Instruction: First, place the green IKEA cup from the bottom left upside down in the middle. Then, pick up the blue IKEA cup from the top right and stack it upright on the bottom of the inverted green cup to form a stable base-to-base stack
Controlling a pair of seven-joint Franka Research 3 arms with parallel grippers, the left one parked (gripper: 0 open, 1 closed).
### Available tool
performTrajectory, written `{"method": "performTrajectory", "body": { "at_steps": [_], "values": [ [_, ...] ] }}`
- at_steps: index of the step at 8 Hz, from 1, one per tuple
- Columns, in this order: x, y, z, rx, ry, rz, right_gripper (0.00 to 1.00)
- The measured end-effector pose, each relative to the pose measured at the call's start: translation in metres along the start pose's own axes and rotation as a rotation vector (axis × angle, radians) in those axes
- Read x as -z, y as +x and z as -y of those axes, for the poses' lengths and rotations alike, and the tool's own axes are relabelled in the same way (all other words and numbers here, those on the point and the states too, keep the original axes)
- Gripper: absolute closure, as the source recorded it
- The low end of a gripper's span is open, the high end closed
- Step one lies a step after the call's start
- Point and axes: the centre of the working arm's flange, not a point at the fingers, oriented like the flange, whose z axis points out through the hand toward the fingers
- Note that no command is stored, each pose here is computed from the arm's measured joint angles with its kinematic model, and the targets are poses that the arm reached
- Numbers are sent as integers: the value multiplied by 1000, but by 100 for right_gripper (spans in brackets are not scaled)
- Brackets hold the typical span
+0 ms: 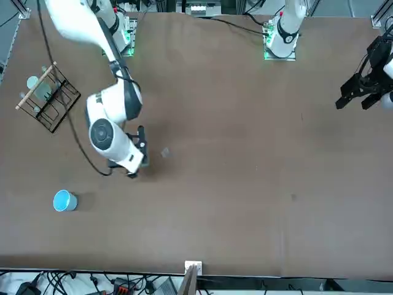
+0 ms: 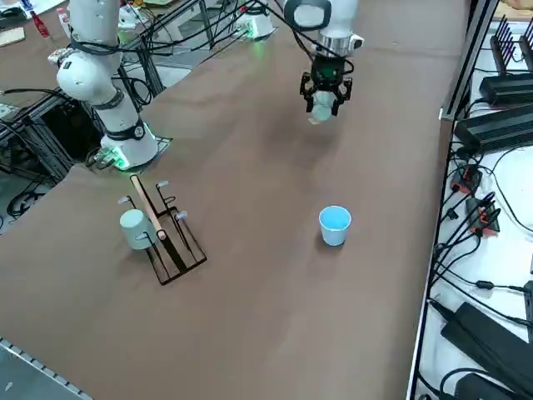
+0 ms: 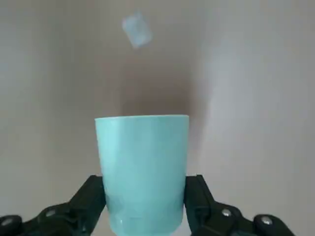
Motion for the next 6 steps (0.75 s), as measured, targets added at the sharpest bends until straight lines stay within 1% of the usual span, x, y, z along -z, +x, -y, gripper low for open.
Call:
{"method": "performTrajectory", "body": {
  "at_steps": [1, 2, 3, 4, 5, 6],
  "values": [
    [1, -23, 2, -56, 23, 83, 12],
    [-3, -37, 3, -105, 36, 169, 12],
    [-9, -41, 5, -151, 43, 269, 12],
    [-16, -34, 12, -203, 66, 385, 12],
    [-27, -17, 24, -262, 102, 497, 12],
    [-44, 6, 36, -291, 139, 585, 12]
  ]
}}
